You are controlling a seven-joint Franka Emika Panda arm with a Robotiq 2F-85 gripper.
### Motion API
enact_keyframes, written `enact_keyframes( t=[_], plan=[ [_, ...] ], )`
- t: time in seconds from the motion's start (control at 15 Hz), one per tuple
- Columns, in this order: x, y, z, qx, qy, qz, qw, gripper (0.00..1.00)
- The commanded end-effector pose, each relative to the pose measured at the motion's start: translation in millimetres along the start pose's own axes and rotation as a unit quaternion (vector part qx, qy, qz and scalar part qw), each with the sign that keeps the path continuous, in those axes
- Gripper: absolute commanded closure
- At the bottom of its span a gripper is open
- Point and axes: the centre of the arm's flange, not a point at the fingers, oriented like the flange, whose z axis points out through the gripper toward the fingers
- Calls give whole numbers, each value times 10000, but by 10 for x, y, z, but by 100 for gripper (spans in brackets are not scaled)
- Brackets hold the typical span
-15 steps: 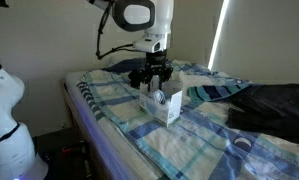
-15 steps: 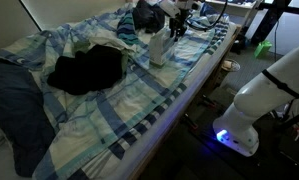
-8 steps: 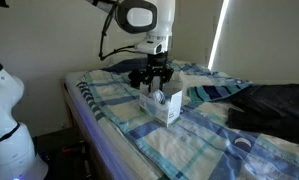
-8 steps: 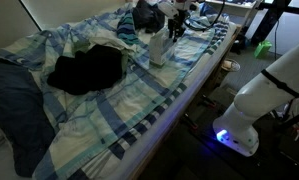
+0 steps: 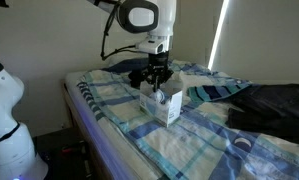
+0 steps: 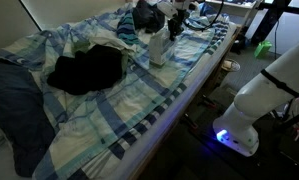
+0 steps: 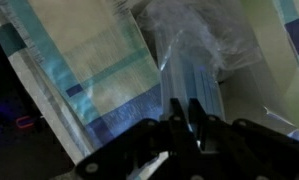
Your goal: Pull out some face masks from the box
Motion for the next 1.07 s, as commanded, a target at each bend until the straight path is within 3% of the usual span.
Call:
enact_keyframes(
  t=[0.0, 0.4, 0.47, 0.67, 0.73, 0.8, 1.0],
  plan=[
    [-31, -53, -12, 75, -56, 0, 10000, 100],
    [-49, -36, -10, 75, -44, -13, 10000, 99],
    [-56, -35, -10, 74, -47, -18, 10000, 74],
    [-80, -39, 6, 41, -41, -46, 10000, 57],
    [-85, -41, 10, 36, -36, -49, 10000, 59],
    [-89, -42, 12, 35, -36, -55, 10000, 81],
    [-106, -42, 5, 36, -23, -72, 10000, 93]
  ],
)
